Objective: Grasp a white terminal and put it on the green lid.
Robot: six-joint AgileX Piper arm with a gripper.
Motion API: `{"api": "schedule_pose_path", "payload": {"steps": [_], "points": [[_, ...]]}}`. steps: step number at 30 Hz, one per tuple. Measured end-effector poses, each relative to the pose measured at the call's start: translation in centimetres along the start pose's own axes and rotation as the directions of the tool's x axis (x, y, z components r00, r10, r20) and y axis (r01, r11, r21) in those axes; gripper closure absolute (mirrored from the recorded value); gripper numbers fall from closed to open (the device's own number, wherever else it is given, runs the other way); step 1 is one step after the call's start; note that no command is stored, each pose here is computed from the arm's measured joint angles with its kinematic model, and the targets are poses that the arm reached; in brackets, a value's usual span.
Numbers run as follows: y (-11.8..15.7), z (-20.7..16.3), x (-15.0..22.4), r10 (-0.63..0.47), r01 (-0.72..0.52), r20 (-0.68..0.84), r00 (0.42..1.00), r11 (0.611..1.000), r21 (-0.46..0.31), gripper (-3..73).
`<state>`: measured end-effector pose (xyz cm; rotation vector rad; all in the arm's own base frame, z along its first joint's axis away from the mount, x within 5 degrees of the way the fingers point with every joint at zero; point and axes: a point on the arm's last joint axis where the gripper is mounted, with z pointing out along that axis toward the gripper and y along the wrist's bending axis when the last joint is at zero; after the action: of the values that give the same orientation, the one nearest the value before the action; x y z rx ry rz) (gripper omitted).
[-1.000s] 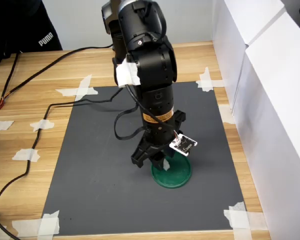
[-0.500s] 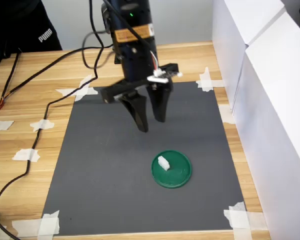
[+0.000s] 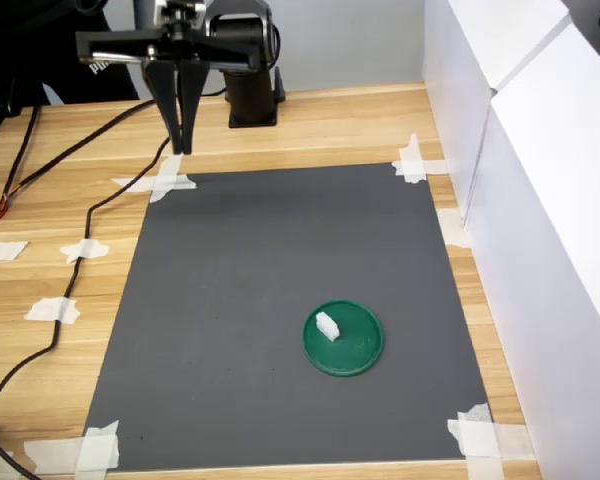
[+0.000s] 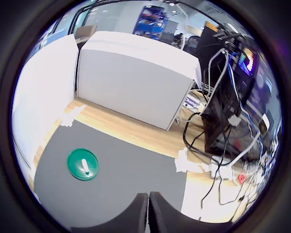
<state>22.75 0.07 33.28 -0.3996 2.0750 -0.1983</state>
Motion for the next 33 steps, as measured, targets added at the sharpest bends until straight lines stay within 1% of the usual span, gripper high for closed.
{"api": "schedule_pose_path", "payload": {"steps": [3,6,10,13,19,29,33], "points": [[0.8,-1.3,1.9,0.111,-0.111,0.023,0.994,0.994,0.0,71.1],[1.7,-2.7,4.0,0.228,-0.228,0.052,0.972,0.974,0.003,71.1],[2.9,-4.4,7.1,0.381,-0.382,0.078,0.921,0.924,-0.004,71.1],[3.8,-5.8,9.1,0.445,-0.445,0.091,0.891,0.895,-0.013,71.1],[5.0,-7.4,12.1,0.439,-0.441,0.124,0.89,0.897,-0.012,71.1],[6.8,-8.2,16.6,0.433,-0.439,0.199,0.879,0.898,-0.017,71.1],[7.2,-8.4,17.8,0.429,-0.437,0.242,0.87,0.899,-0.021,71.1]]}}
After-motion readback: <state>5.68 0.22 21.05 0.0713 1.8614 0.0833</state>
